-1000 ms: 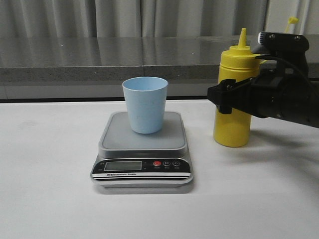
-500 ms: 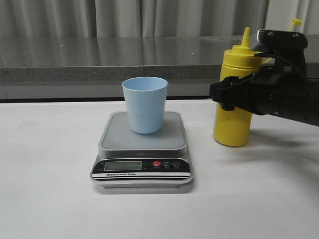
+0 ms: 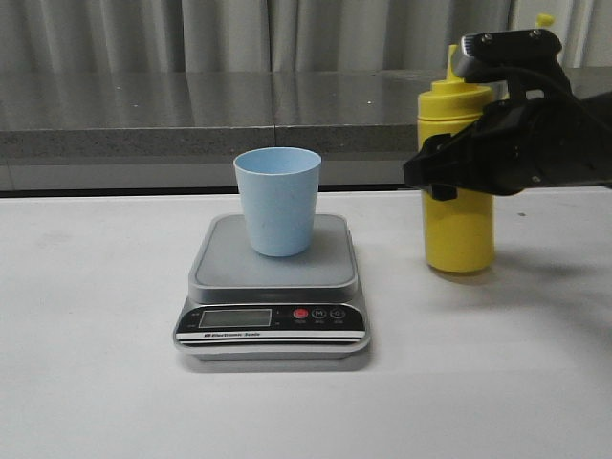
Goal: Pour seasoning into cup on scale with both arms
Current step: 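Lift the bottle and tilt its nozzle down over the cup, then tilt the bottle back upright with the right gripper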
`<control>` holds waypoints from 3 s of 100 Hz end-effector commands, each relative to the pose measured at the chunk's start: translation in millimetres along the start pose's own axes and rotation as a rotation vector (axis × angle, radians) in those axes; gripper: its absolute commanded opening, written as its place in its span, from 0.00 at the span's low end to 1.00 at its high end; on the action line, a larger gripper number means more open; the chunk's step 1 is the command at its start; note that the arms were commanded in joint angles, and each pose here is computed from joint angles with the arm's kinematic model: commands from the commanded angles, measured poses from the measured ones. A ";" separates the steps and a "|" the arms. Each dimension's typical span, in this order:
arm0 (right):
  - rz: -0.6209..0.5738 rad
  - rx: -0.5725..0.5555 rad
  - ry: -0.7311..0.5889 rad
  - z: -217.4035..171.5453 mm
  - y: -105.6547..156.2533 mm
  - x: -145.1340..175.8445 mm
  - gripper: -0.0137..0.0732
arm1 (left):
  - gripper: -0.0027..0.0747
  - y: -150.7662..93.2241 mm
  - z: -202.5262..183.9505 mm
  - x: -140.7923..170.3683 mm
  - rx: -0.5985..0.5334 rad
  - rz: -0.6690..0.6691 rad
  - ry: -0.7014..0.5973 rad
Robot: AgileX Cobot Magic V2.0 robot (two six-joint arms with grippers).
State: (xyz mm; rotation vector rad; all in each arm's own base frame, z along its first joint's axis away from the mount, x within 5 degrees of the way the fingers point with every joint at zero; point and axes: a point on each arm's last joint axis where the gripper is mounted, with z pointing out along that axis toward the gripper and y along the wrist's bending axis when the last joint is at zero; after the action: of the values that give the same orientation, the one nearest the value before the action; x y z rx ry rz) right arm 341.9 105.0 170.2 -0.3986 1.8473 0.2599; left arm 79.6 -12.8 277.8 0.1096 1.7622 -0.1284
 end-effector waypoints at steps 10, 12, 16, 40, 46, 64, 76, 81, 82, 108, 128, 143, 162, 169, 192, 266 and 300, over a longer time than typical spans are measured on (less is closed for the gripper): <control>-0.229 -0.077 -0.081 -0.1 8.2 -51.6 0.09 | 0.01 1.3 -1.5 -14.8 -0.016 -0.018 -0.095; -0.244 -0.079 -0.065 1.0 8.5 -52.8 0.09 | 0.01 1.3 -1.5 -14.8 -0.016 -0.018 -0.095; -0.273 -0.084 -0.039 2.8 10.8 -54.9 0.09 | 0.01 1.3 -1.5 -14.8 -0.016 -0.018 -0.095; -0.504 -0.080 0.115 12.4 22.1 -76.5 0.09 | 0.01 1.3 -1.5 -14.8 -0.016 -0.018 -0.095; -0.575 -0.074 0.138 13.6 23.8 -82.1 0.09 | 0.01 1.3 -1.5 -14.8 -0.016 -0.018 -0.095; -0.806 -0.047 0.185 15.1 27.7 -94.9 0.09 | 0.01 1.3 -1.5 -14.8 -0.016 -0.018 -0.095; -0.957 -0.042 0.197 15.2 34.2 -98.4 0.09 | 0.01 1.3 -1.5 -14.8 -0.016 -0.018 -0.095; -1.025 -0.045 0.198 15.1 37.2 -98.5 0.09 | 0.01 1.3 -1.5 -14.8 -0.016 -0.018 -0.095; -1.044 -0.046 0.199 15.1 38.2 -98.5 0.09 | 0.01 1.3 -1.5 -14.8 -0.016 -0.018 -0.095; -1.276 -0.037 0.206 14.0 55.2 -99.7 0.09 | 0.01 1.3 -1.5 -14.8 -0.016 -0.018 -0.095; -1.420 0.026 0.220 12.4 63.5 -102.9 0.09 | 0.01 1.3 -1.5 -14.8 -0.016 -0.018 -0.095; -1.557 0.068 0.209 11.5 68.6 -107.0 0.09 | 0.01 1.3 -1.5 -14.8 -0.016 -0.018 -0.095; -1.638 0.113 0.205 10.2 72.4 -110.5 0.09 | 0.01 1.3 -1.5 -14.8 -0.016 -0.018 -0.095; -1.638 0.120 0.209 10.1 71.8 -110.7 0.09 | 0.01 1.3 -1.5 -14.8 -0.016 -0.018 -0.095; -1.675 0.145 0.230 10.0 71.4 -110.6 0.09 | 0.01 1.3 -1.5 -14.8 -0.016 -0.018 -0.095; -0.751 0.018 0.166 -3.5 54.7 -123.1 0.09 | 0.01 1.3 -1.5 -14.8 -0.016 -0.018 -0.095; -0.297 -0.063 -0.042 -16.6 26.9 -119.0 0.09 | 0.01 1.3 -1.5 -14.8 -0.016 -0.018 -0.095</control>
State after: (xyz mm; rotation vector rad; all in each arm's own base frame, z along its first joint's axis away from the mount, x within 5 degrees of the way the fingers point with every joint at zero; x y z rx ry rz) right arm 354.4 146.5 259.0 -0.8280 1.8566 -0.0013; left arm 79.7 -12.8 277.3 0.1096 1.7638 -0.1284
